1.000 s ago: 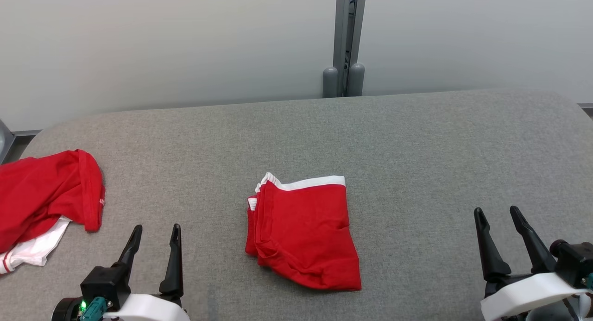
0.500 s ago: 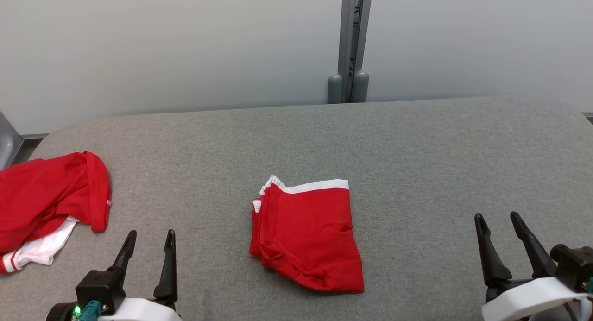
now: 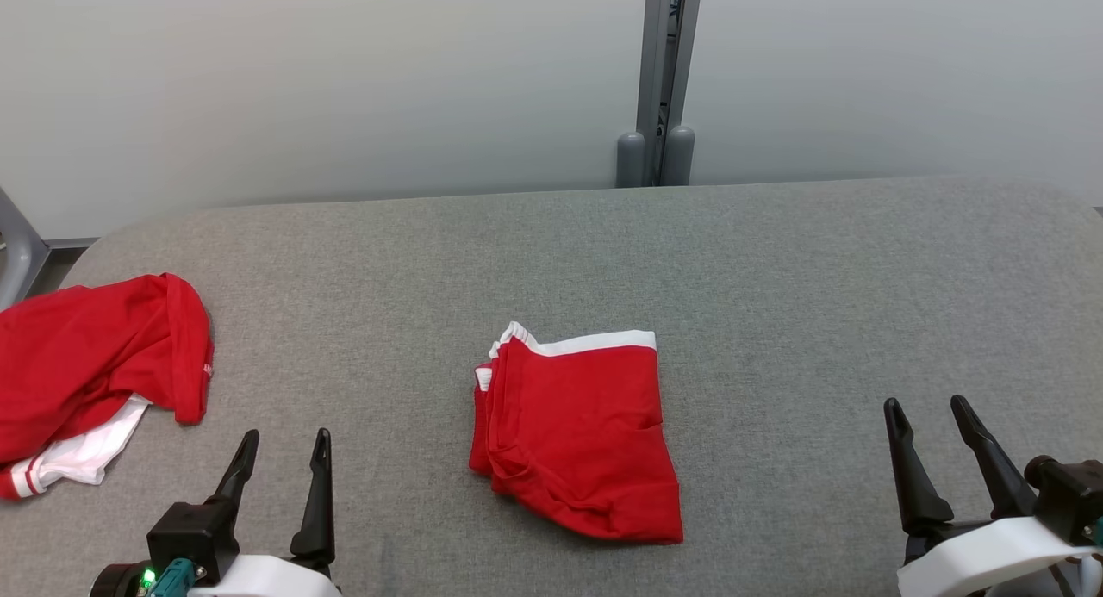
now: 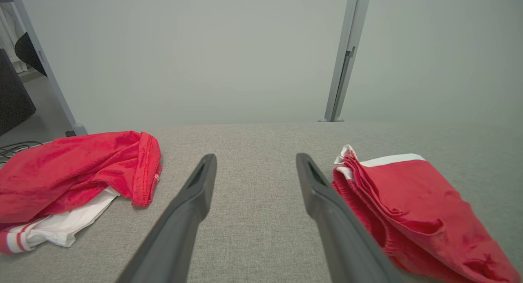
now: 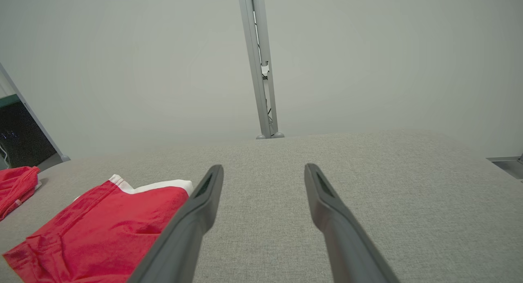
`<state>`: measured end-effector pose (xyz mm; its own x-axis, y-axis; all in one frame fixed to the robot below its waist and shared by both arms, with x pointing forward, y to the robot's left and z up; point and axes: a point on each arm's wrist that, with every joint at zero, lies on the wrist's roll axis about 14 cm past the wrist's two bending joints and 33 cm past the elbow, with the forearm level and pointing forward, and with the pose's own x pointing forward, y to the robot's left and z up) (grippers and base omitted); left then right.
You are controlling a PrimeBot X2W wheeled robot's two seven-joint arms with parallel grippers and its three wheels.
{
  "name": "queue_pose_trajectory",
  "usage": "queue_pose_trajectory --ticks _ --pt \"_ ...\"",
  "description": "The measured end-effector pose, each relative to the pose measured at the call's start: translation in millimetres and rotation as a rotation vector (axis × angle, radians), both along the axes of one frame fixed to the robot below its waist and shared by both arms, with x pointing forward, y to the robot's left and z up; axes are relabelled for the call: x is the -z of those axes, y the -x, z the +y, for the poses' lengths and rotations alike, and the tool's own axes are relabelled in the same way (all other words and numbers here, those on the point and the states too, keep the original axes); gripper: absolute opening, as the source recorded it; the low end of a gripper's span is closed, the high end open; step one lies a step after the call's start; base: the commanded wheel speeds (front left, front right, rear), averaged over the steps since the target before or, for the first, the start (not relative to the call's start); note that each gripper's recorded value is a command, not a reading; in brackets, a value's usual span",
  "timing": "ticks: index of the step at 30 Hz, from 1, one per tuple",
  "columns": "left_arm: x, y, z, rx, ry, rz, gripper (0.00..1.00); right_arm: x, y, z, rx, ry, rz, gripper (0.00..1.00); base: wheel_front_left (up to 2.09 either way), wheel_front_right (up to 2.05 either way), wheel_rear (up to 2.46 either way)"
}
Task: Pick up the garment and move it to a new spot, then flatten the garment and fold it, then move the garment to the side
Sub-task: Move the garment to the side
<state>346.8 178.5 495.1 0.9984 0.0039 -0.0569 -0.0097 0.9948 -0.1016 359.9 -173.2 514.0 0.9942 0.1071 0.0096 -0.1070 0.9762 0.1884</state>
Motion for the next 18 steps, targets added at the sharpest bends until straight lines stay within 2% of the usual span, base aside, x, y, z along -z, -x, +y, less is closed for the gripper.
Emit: queue_pose_trajectory --ticks 12,18 --pt "-3.1 -1.6 4.4 -0.007 -0.019 -0.009 1.00 4.1 -5.2 3.1 -0.012 0.003 0.012 1.00 0.00 0.00 0.00" --pt "-15.0 -13.2 10.6 -0.014 -0.037 -0.048 1.00 14.7 -27.7 15.4 -0.069 0.032 0.050 1.00 0.00 0.00 0.00"
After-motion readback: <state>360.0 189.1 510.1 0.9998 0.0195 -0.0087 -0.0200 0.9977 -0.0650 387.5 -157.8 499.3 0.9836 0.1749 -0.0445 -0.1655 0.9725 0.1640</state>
